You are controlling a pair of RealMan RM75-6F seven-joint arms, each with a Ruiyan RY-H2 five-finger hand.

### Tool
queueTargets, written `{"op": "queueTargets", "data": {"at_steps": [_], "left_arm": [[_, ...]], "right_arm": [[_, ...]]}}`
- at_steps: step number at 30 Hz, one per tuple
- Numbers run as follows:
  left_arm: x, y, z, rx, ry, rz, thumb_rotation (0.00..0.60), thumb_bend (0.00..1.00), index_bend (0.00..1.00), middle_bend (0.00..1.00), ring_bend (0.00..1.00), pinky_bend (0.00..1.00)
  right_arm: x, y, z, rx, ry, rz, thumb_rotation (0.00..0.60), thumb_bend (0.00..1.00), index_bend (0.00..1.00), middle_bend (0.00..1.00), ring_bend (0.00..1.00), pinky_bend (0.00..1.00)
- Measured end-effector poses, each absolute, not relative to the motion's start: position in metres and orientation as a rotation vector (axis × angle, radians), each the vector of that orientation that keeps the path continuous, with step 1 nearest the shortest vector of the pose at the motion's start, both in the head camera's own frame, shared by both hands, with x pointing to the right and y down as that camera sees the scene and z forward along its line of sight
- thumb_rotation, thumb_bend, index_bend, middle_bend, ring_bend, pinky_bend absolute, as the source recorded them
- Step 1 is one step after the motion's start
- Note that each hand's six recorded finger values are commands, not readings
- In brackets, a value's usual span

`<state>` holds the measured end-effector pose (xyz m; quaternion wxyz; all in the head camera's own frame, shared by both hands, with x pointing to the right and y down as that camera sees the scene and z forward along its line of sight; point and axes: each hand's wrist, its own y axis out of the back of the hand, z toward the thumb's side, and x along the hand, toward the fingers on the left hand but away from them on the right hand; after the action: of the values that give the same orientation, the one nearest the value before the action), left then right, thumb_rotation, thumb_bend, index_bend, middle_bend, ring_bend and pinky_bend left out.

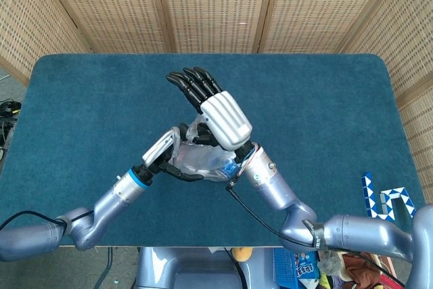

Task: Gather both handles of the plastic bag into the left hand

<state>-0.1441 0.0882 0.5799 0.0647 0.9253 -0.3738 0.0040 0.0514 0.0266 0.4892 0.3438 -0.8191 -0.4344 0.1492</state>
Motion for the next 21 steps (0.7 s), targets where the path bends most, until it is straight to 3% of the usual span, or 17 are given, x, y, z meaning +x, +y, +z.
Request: {"op": "queueTargets", "data": {"at_steps": [21], "left_arm": [[-0.121, 0.083, 0.581, 2.870, -1.145, 0.053, 0.535, 0.09, 0.32, 0.22, 0.22, 0.14]], "right_arm": [[0.052, 0.027, 0.485, -2.149, -1.138, 0.377, 0.600, 0.46, 0.00, 0.12, 0.06, 0.04]]}}
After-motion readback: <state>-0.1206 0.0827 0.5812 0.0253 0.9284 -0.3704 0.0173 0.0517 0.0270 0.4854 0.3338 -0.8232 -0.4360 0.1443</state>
